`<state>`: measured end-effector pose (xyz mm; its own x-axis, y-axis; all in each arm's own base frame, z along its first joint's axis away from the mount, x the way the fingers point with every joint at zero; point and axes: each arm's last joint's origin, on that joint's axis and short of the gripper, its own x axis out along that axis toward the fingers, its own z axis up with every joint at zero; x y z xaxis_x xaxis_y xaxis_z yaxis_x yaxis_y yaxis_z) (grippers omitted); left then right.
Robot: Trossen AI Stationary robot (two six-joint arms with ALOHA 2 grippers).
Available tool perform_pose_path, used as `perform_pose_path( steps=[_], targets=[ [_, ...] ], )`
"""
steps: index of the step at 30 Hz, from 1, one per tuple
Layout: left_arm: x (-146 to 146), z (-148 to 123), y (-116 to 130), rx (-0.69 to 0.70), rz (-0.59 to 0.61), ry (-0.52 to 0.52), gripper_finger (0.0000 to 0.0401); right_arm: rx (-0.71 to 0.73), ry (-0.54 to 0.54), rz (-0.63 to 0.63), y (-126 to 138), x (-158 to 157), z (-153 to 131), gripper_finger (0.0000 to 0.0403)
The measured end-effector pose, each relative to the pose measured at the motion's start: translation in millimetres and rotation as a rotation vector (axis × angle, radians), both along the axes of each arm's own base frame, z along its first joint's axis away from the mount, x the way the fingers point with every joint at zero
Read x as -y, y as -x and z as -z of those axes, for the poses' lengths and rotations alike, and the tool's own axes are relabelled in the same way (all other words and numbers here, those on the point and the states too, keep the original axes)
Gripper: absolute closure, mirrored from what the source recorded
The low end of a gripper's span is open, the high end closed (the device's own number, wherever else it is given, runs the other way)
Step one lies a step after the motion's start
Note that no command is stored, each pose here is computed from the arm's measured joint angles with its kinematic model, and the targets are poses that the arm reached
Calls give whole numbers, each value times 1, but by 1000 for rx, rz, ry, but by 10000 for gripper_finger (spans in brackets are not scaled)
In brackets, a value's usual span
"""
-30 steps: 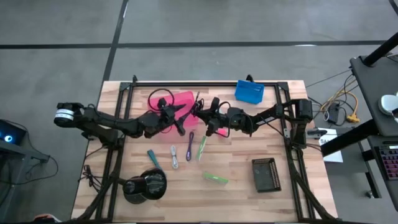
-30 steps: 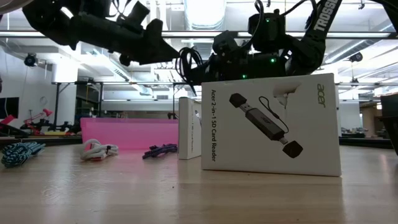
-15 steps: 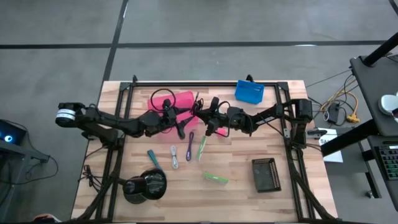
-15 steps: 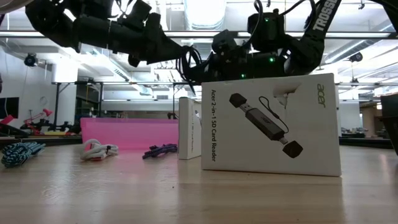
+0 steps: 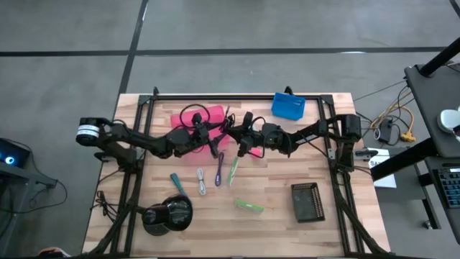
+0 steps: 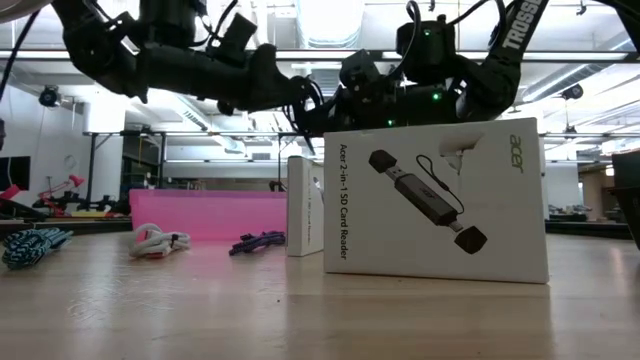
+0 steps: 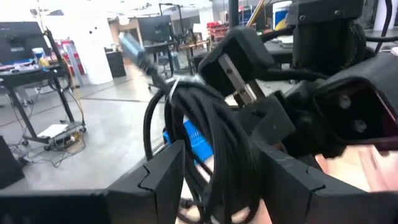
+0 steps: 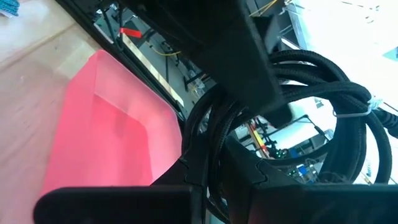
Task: Pick and place items into bin
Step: Put the black cable wire into the pink bin
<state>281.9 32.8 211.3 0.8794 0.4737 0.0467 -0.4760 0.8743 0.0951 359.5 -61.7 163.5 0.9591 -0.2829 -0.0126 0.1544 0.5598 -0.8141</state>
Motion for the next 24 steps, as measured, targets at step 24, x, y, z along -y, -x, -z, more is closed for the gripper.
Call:
perform_pose_path(
  steps=[24],
  targets=[
    [-1, -2, -10, -15, -2, -3, 268, -30, 0, 4, 0, 0, 3, 383]
  ],
)
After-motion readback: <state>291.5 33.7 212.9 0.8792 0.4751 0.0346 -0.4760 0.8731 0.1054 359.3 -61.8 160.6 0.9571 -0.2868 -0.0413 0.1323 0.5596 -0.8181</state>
